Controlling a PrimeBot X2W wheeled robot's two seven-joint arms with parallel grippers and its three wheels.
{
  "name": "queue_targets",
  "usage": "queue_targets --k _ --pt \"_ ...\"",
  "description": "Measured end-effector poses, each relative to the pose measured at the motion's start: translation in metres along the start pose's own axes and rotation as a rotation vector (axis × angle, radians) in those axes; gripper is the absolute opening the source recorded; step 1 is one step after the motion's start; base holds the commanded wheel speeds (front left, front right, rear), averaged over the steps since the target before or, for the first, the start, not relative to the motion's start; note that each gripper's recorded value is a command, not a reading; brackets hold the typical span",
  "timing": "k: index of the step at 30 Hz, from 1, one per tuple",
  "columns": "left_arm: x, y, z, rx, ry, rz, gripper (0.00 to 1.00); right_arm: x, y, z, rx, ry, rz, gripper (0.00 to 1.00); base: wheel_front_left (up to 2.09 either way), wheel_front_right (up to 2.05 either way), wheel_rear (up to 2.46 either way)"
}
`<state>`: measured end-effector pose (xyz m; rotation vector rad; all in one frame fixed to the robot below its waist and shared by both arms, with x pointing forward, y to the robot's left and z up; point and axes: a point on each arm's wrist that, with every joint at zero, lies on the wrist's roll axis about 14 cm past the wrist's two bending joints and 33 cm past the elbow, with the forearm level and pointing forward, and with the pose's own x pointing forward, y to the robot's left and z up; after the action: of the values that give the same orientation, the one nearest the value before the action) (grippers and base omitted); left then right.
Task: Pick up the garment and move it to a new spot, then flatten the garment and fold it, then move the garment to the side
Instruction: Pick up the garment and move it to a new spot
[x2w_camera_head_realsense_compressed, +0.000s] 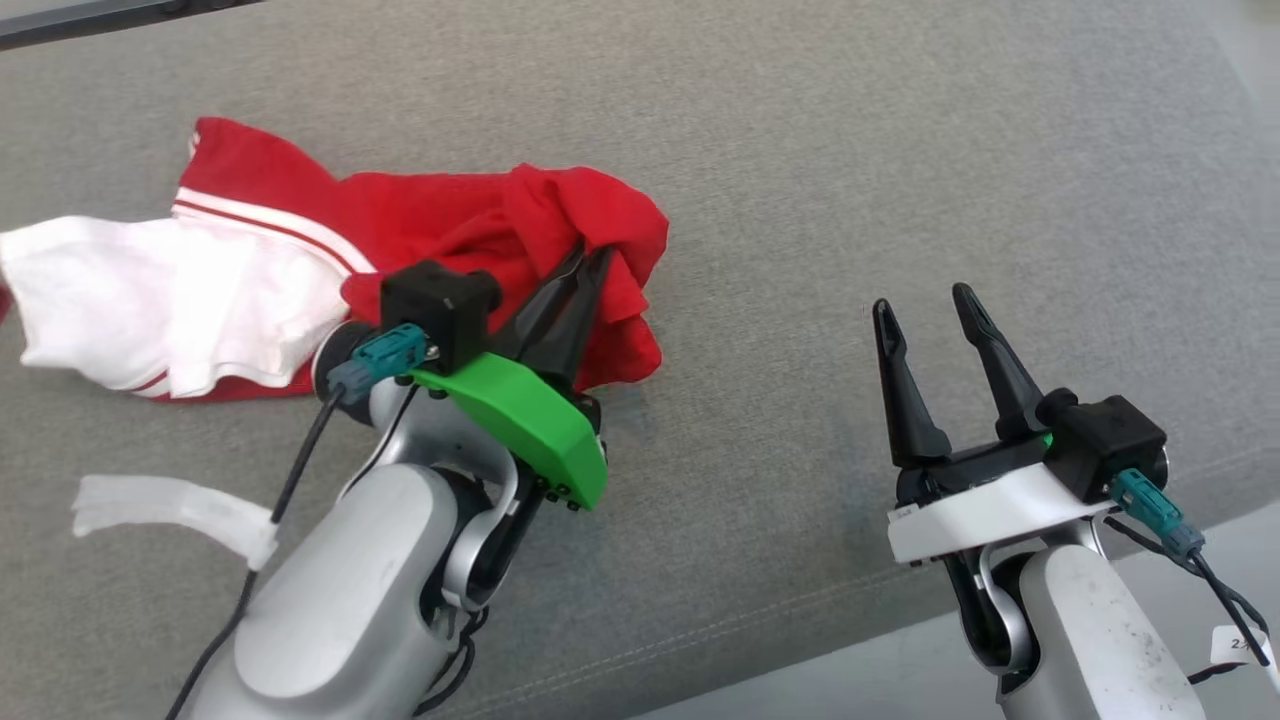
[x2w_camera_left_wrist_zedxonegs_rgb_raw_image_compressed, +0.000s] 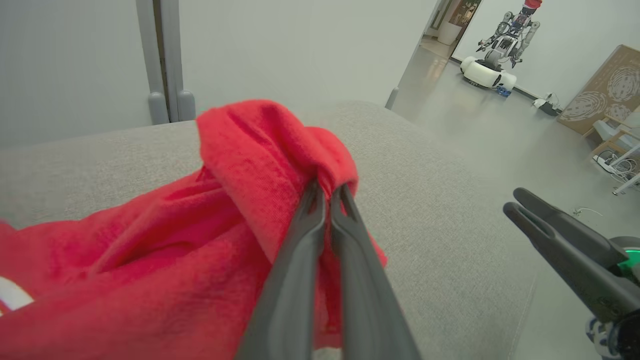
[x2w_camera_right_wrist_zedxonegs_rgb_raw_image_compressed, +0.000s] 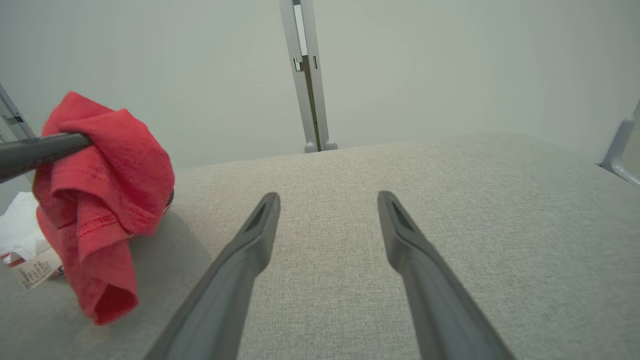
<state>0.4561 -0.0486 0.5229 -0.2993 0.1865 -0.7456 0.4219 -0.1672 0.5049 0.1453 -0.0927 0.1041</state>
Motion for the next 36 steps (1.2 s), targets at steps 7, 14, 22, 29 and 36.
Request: queue_targets --k 7,14,22,29,36 --pt "0.039 -0.035 -0.03 -0.023 0.07 -0.113 0.0 -0.019 -0.029 0.003 -0.003 0.009 -0.095 1.0 0.0 0.0 0.0" --pt "0.081 -0.064 -0.057 -0.028 0.12 -0.204 0.0 -0.043 -0.059 0.008 -0.016 0.019 -0.201 1.0 0.0 0.0 0.0" --pt "0.106 -0.071 -0.088 -0.059 0.165 -0.228 1.0 -0.063 -0.081 0.008 -0.03 0.038 -0.286 1.0 0.0 0.0 0.0" --pt "0.111 -0.07 -0.081 -0.033 0.089 -0.241 1.0 -0.059 -0.084 0.002 -0.033 0.055 -0.29 1.0 0.0 0.0 0.0" --pt "0.1 -0.045 -0.032 0.031 -0.088 -0.188 1.0 -0.042 -0.074 -0.001 -0.045 0.047 -0.241 1.0 0.0 0.0 0.0"
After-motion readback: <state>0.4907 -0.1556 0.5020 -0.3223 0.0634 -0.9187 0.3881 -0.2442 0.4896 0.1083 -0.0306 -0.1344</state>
